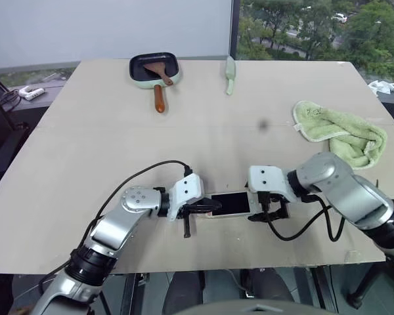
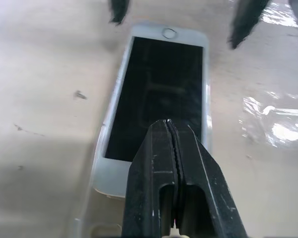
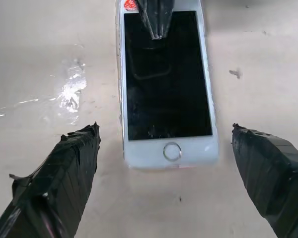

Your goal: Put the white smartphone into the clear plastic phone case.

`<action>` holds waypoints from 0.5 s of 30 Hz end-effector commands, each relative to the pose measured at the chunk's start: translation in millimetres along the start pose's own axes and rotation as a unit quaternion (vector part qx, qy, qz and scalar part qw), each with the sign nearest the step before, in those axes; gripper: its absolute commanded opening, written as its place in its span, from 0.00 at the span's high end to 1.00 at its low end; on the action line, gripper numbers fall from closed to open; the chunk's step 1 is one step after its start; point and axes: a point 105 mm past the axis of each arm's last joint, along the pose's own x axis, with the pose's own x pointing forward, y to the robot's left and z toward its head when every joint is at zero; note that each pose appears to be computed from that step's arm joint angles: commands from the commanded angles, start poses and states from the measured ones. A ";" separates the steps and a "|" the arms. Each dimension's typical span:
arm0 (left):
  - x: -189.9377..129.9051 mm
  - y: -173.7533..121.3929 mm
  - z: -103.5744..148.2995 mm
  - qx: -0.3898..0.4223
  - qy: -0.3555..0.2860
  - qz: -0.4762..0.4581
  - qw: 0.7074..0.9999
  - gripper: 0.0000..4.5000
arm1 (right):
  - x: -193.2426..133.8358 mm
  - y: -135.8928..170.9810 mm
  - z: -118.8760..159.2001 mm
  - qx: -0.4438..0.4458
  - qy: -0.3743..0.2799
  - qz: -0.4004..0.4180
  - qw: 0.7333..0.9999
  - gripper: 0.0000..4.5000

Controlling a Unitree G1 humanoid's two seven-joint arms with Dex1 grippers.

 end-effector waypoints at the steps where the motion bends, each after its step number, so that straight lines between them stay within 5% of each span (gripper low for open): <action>1: 1.2 -7.7 -43.4 -0.053 0.074 -0.003 0.996 1.00 | -12.3 -3.4 1.7 0.002 -0.010 -0.024 1.000 0.01; 10: 0.1 -8.1 -53.8 -0.066 0.090 0.003 0.994 1.00 | -27.6 -4.2 -15.0 0.055 -0.031 -0.062 0.996 0.01; 15: -1.3 1.0 -18.8 -0.042 0.013 0.022 0.999 1.00 | -30.8 -8.8 -15.0 0.084 -0.090 -0.086 0.989 0.01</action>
